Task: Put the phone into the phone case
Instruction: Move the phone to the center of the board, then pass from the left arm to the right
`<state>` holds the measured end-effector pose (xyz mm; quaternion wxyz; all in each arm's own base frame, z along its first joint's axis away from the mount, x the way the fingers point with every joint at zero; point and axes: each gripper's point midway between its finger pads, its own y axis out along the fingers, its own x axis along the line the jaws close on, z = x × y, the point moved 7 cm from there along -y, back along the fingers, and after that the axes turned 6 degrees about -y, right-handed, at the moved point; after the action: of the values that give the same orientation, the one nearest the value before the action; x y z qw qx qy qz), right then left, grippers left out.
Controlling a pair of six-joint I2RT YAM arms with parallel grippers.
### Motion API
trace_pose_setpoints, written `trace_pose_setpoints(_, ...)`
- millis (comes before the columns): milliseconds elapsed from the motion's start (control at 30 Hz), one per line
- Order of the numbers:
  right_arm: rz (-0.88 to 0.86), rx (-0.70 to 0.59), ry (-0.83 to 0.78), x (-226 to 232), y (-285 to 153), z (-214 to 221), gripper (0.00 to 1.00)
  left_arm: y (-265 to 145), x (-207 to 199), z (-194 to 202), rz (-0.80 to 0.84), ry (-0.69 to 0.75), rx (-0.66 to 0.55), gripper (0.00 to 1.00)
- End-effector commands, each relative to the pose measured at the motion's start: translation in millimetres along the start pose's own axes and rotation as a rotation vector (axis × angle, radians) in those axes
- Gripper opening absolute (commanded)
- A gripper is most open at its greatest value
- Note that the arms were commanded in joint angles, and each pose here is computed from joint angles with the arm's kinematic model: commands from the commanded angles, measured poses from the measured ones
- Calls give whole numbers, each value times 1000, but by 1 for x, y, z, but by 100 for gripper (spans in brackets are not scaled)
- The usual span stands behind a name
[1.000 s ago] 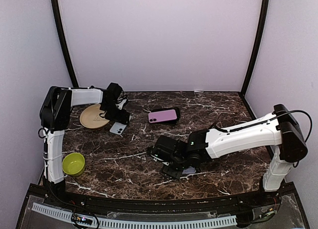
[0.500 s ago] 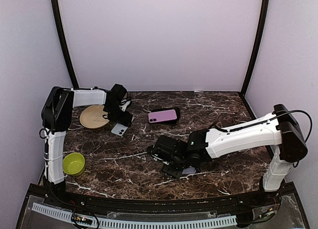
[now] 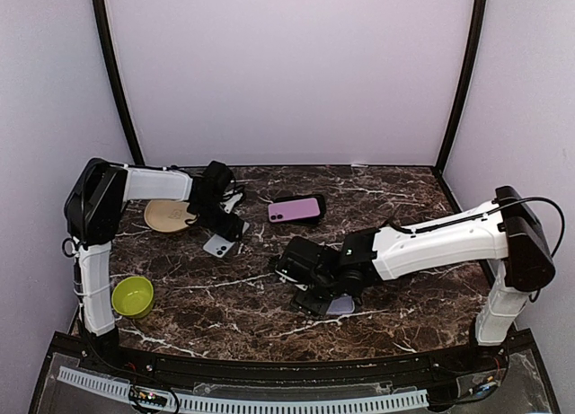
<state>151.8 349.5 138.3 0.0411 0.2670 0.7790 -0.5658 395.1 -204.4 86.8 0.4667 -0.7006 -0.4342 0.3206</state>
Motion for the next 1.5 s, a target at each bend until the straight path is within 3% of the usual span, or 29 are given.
trace_pose_setpoints(0, 11, -84, 58, -16, -14, -17, 76, -2, -12, 32, 34, 55, 95, 61)
trace_pose_setpoints(300, -46, -132, 242, -49, -12, -12, 79, -29, -26, 36, 72, 138, -41, 56)
trace_pose_setpoints(700, -444, -465, 637, -123, -3, -40, 79, -46, -56, 49, 162, 289, -200, 53)
trace_pose_setpoints(867, -484, -442, 693, -139, 23, -60, 76, -49, -65, 56, 177, 339, -206, 52)
trace_pose_setpoints(1133, -697, -446, 744, -128, 64, -82, 75, -71, -85, 64, 192, 448, -369, 52)
trace_pose_setpoints(1333, -831, -487, 765, -125, 86, -106, 67, -72, -90, 65, 191, 489, -410, 52)
trace_pose_setpoints(1467, -896, -475, 772, -118, 97, -109, 52, -70, -91, 65, 179, 494, -401, 52)
